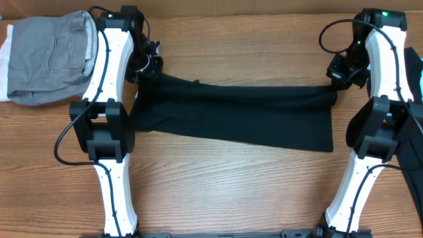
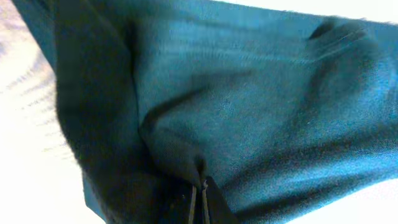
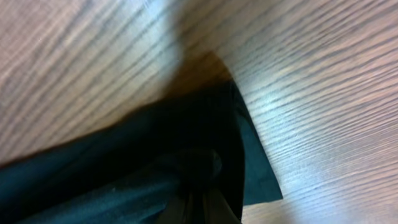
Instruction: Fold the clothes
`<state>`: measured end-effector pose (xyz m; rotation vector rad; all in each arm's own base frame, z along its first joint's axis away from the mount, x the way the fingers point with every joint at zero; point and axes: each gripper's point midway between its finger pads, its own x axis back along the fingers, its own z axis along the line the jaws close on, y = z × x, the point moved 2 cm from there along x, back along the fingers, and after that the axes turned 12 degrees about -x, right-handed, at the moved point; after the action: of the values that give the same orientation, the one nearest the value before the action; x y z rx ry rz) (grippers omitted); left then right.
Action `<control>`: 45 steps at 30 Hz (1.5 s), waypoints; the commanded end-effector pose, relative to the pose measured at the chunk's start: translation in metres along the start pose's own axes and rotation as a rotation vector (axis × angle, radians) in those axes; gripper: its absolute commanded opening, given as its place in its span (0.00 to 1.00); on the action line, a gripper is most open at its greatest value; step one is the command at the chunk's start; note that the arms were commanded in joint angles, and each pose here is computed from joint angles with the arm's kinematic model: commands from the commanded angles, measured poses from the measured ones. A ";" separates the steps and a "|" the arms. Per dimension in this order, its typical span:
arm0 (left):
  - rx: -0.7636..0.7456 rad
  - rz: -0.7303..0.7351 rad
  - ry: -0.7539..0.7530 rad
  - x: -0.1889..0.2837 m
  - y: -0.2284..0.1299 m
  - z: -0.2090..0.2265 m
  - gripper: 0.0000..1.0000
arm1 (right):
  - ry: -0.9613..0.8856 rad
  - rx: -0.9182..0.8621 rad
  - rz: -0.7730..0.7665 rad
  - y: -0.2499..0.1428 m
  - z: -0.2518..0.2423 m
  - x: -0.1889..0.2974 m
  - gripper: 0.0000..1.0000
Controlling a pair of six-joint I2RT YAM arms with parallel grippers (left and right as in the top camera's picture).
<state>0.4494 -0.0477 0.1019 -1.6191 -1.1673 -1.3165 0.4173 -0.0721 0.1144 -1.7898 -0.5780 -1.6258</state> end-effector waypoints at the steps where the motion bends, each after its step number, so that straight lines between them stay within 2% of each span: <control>1: 0.005 0.086 0.001 -0.020 -0.017 0.010 0.04 | -0.012 0.012 0.026 -0.006 -0.004 -0.004 0.04; 9: 0.019 0.149 -0.020 -0.041 -0.032 0.010 0.04 | -0.098 0.007 0.088 -0.038 -0.033 -0.012 0.04; 21: 0.038 0.244 -0.050 -0.047 -0.053 0.004 0.05 | -0.148 -0.001 0.151 -0.049 -0.043 -0.034 0.04; 22: 0.040 0.256 -0.053 -0.048 -0.056 0.004 0.14 | -0.155 -0.002 0.162 -0.052 -0.045 -0.034 0.06; 23: 0.042 0.265 -0.056 -0.050 -0.058 0.003 0.25 | -0.161 -0.002 0.172 -0.054 -0.046 -0.033 0.15; 24: 0.044 0.273 -0.059 -0.052 -0.060 0.003 0.28 | -0.165 -0.002 0.179 -0.055 -0.047 -0.033 0.26; 26: 0.047 0.291 -0.065 -0.057 -0.065 0.003 0.30 | -0.168 -0.002 0.183 -0.056 -0.048 -0.034 0.31; 27: 0.049 0.301 -0.068 -0.058 -0.068 0.002 0.38 | -0.169 -0.003 0.184 -0.056 -0.048 -0.035 0.38; 28: 0.051 0.310 -0.071 -0.060 -0.070 0.002 0.47 | -0.175 -0.003 0.185 -0.057 -0.049 -0.035 0.52; 29: 0.052 0.317 -0.072 -0.061 -0.071 0.002 0.49 | -0.184 -0.001 0.183 -0.056 -0.051 -0.036 0.84; 30: 0.052 0.321 -0.068 -0.062 -0.072 0.003 0.49 | -0.189 -0.001 0.182 -0.056 -0.052 -0.036 0.90; 32: 0.048 0.319 -0.048 -0.062 -0.072 0.006 0.46 | -0.202 0.001 0.175 -0.055 -0.053 -0.036 0.92; 35: 0.044 0.289 -0.037 -0.057 -0.064 0.008 0.36 | -0.217 -0.004 0.159 -0.051 -0.059 -0.036 0.95; 38: 0.035 0.225 -0.017 -0.043 -0.050 0.011 0.36 | -0.194 -0.021 0.129 -0.040 -0.061 -0.037 0.98; 40: 0.027 0.169 0.001 -0.030 -0.037 0.013 0.43 | -0.174 -0.041 0.108 -0.030 -0.064 -0.038 1.00; 42: 0.021 0.130 0.014 -0.019 -0.029 0.015 0.59 | -0.137 -0.064 0.096 -0.021 -0.069 -0.038 1.00; 44: 0.018 0.103 0.023 -0.012 -0.023 0.016 0.65 | -0.063 -0.025 0.113 -0.016 -0.067 -0.039 1.00; 45: 0.018 0.096 0.025 -0.011 -0.022 0.017 0.73 | 0.001 0.022 0.129 -0.015 -0.064 -0.040 1.00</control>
<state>0.4248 -0.0336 0.0816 -1.6439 -1.0453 -1.2315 0.3550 -0.0983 0.0666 -1.9226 -0.4808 -1.4609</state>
